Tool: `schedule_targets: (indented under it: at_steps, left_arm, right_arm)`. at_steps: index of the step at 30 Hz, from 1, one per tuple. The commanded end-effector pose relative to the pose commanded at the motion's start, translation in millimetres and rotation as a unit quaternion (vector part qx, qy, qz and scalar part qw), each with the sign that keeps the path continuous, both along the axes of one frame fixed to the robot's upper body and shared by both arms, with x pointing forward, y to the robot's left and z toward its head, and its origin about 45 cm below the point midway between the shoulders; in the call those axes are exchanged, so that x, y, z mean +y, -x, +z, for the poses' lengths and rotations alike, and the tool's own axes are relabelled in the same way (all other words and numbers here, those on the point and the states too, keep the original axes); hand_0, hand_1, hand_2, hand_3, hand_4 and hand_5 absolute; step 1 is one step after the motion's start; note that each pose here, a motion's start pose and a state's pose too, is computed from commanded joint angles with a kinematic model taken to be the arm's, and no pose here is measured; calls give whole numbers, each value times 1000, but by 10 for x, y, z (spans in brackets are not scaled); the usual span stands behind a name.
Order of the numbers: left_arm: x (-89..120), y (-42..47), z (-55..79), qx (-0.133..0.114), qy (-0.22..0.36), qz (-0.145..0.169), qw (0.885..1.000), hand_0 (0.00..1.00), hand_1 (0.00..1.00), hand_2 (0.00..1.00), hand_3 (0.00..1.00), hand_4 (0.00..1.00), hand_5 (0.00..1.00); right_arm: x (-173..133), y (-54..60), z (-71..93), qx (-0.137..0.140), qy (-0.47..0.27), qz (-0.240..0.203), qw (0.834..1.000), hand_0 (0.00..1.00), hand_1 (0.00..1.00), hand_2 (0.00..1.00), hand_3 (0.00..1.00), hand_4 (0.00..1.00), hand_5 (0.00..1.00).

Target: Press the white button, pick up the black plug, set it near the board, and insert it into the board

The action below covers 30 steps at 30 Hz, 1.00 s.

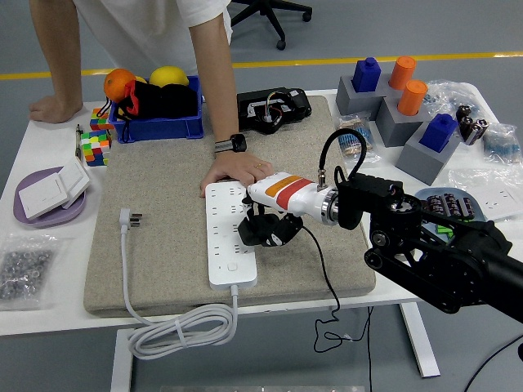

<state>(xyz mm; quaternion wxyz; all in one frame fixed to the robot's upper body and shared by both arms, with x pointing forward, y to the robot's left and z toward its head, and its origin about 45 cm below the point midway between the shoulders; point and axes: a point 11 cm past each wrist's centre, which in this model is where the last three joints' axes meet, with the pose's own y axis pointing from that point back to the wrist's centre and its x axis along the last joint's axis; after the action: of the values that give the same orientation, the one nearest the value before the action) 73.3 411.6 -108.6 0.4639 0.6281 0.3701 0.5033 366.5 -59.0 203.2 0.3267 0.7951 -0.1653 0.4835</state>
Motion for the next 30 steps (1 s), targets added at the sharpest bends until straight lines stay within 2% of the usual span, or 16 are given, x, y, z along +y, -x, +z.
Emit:
schedule_targets:
  at_steps: [12,18,30]
  left_arm:
    - [-8,-17,0,-1,1,-2,1000,787,736,702,766,538,468]
    - [-2,-18,2,-2,1,1,1000,787,737,702,766,539,469]
    - [-1,-22,3,-3,1,2,1000,787,736,702,766,539,464]
  right_arm:
    - [110,63,-72,17,-12,2,1000,262,397,393,440,796,2]
    - [157,56,-46,13,-15,3,1000,262,399,395,441,794,2]
    - [135,33,-104,4,17,14,1000,269,399,394,441,799,2]
